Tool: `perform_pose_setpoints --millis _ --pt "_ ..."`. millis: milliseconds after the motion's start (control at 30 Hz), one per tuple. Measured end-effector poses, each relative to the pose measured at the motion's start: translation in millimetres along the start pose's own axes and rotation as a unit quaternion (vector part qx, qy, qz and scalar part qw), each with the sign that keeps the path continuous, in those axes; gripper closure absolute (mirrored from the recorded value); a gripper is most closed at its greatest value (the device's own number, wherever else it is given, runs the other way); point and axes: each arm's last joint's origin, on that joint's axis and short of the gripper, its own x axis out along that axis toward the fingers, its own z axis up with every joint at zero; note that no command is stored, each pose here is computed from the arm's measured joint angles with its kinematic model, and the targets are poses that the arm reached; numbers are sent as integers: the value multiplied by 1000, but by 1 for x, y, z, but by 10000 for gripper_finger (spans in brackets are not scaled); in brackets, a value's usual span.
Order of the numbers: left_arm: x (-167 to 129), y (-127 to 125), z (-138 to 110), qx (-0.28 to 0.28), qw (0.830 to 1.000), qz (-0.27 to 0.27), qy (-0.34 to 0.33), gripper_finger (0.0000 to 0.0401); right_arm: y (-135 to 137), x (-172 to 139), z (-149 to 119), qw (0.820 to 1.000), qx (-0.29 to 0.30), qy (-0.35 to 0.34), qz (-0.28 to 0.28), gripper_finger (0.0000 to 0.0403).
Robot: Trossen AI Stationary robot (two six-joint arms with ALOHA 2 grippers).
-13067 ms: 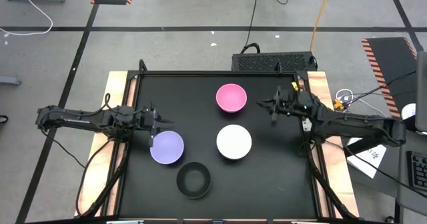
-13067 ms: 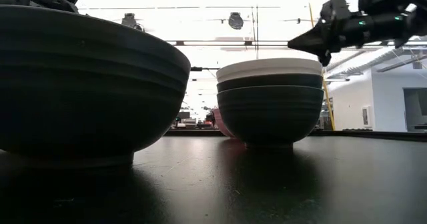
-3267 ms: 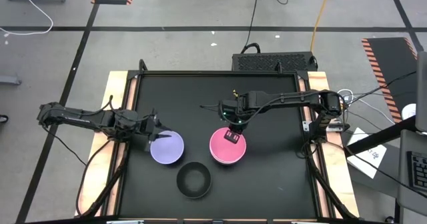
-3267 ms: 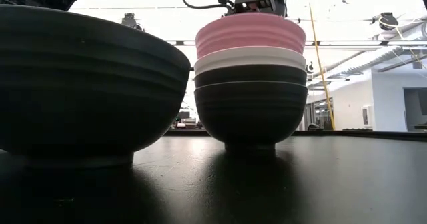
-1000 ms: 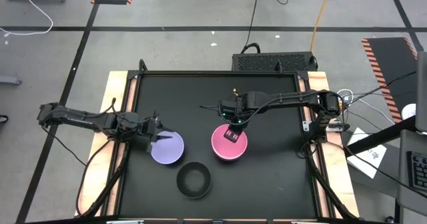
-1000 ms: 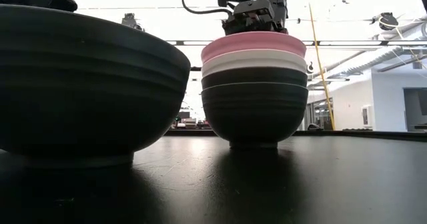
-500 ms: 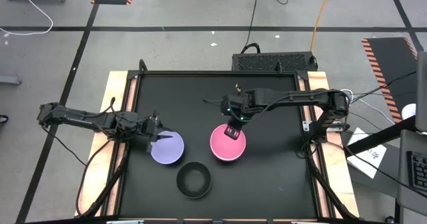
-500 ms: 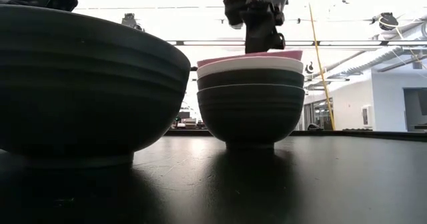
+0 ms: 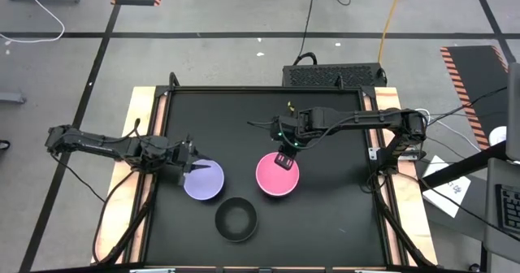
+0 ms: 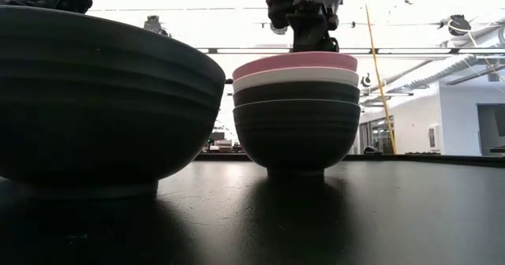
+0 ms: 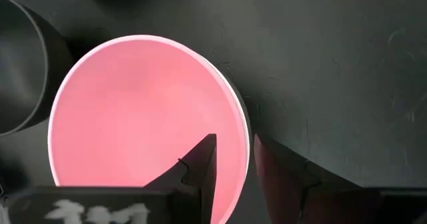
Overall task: Nest bowls inside each other
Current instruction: Stack the pink bowl on the top of the white bowl on the table
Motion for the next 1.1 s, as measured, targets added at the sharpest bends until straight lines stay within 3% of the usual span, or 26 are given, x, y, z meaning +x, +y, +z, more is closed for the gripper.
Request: perform_pose_setpoints --millis 300,1100 --pt "0 0 0 -6 1000 0 1 295 -9 27 -16 999 15 34 -15 307" --pt "0 0 1 -9 1000 0 -2 295 -9 27 -13 1000 7 23 -9 307"
